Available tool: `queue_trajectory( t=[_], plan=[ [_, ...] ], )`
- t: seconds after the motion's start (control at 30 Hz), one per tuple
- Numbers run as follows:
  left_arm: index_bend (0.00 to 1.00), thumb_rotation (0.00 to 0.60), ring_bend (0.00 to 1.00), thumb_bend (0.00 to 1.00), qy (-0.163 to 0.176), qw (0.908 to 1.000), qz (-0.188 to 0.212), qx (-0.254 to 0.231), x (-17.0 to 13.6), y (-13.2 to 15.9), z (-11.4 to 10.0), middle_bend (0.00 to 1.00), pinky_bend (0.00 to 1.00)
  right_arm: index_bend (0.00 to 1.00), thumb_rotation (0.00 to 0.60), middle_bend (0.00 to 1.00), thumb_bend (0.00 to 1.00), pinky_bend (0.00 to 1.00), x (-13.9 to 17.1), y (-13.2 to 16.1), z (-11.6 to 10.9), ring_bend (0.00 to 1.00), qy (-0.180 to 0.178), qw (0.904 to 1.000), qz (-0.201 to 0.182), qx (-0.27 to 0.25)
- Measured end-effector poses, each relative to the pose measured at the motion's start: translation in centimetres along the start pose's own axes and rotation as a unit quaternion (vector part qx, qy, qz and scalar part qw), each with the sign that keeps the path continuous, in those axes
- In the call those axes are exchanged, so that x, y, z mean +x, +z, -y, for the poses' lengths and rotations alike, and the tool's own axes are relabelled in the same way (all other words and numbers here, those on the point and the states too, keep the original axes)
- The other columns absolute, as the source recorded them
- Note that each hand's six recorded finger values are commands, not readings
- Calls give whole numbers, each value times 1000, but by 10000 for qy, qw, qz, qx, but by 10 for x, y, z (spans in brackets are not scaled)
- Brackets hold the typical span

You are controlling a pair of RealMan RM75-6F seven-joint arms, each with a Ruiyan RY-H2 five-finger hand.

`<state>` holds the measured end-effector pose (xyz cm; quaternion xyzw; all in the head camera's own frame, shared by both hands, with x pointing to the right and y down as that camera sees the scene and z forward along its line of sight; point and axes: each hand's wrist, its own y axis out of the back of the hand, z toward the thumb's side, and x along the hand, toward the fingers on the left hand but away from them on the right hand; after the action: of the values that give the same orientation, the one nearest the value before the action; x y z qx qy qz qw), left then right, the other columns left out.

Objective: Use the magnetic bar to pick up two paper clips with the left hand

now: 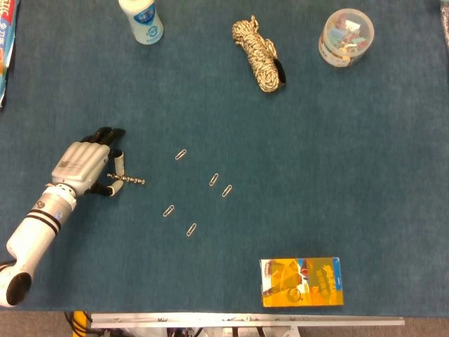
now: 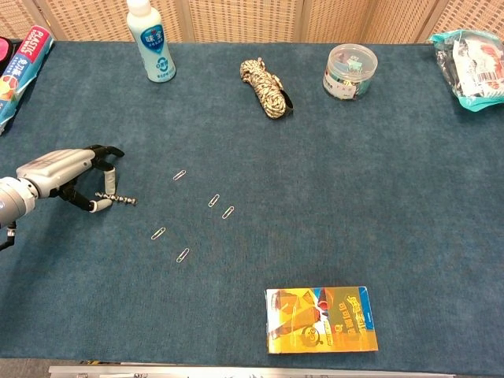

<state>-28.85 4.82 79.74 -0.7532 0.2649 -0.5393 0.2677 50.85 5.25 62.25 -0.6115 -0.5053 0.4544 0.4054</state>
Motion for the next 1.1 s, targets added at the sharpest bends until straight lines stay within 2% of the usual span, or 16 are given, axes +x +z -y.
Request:
queue_trajectory(
  t=[0.37,1.1],
  plan=[
    [560,600,35,345,128,9998,108,96,-8,6,-6,116,164,404,600,304,97,303,0,-1,-1,206,-25,10000,-1,-12],
    [560,600,36,345,580,9965,263,538,-27,24,-35,116,164,404,600,304,97,303,1,2,-2,206,-70,10000,-39,-20]
  ],
)
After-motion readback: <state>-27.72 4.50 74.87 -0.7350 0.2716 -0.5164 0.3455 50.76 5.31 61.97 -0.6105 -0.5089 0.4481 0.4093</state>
